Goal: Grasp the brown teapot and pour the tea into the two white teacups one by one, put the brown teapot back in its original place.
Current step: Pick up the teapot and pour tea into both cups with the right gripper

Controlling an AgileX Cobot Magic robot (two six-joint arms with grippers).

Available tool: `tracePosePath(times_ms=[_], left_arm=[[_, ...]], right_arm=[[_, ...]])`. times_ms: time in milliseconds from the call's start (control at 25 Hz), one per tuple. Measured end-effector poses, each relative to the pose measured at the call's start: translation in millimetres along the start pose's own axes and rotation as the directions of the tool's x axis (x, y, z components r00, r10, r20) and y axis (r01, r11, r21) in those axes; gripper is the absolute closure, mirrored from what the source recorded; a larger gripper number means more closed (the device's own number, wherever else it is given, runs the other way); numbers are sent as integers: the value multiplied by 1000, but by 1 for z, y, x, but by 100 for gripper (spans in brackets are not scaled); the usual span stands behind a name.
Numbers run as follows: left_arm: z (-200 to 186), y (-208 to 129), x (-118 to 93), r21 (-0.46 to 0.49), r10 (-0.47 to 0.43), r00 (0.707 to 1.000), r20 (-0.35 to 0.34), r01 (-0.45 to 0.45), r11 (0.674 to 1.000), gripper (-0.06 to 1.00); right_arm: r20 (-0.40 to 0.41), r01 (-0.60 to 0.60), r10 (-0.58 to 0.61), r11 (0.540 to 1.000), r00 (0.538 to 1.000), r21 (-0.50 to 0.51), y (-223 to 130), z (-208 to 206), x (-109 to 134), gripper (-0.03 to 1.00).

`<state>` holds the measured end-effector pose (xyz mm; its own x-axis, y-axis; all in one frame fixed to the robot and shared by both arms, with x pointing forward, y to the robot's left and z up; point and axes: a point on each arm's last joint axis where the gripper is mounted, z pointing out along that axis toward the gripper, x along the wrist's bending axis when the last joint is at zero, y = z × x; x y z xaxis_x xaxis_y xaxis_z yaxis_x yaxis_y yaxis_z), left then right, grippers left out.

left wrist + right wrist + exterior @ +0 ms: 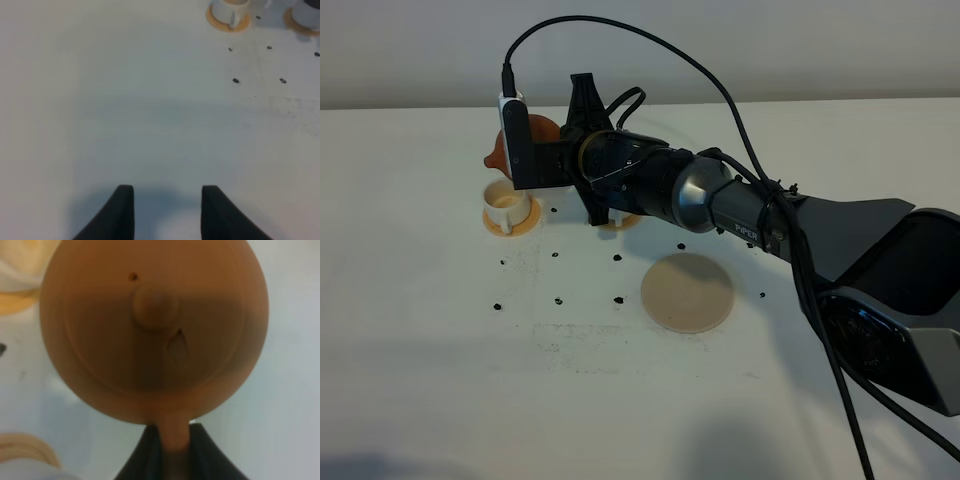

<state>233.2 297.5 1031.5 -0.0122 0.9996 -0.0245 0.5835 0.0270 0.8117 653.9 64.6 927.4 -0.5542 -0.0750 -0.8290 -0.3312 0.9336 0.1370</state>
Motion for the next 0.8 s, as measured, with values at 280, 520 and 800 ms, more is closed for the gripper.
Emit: tracePosePath(times_ms=[280, 520, 800], left_arm=[[0, 0, 0, 0, 0, 1000, 0, 0, 1000, 63], [0, 0, 0, 0, 0, 1000, 0, 0, 1000, 63], [0, 0, 0, 0, 1, 1000, 0, -1, 1000, 63]], right_arm=[[16, 36, -37, 999, 999, 19, -8, 2, -4, 85], [35, 91, -92, 996, 995, 22, -8, 2, -5, 85], [46, 126, -127, 992, 991, 29, -8, 2, -6, 85]])
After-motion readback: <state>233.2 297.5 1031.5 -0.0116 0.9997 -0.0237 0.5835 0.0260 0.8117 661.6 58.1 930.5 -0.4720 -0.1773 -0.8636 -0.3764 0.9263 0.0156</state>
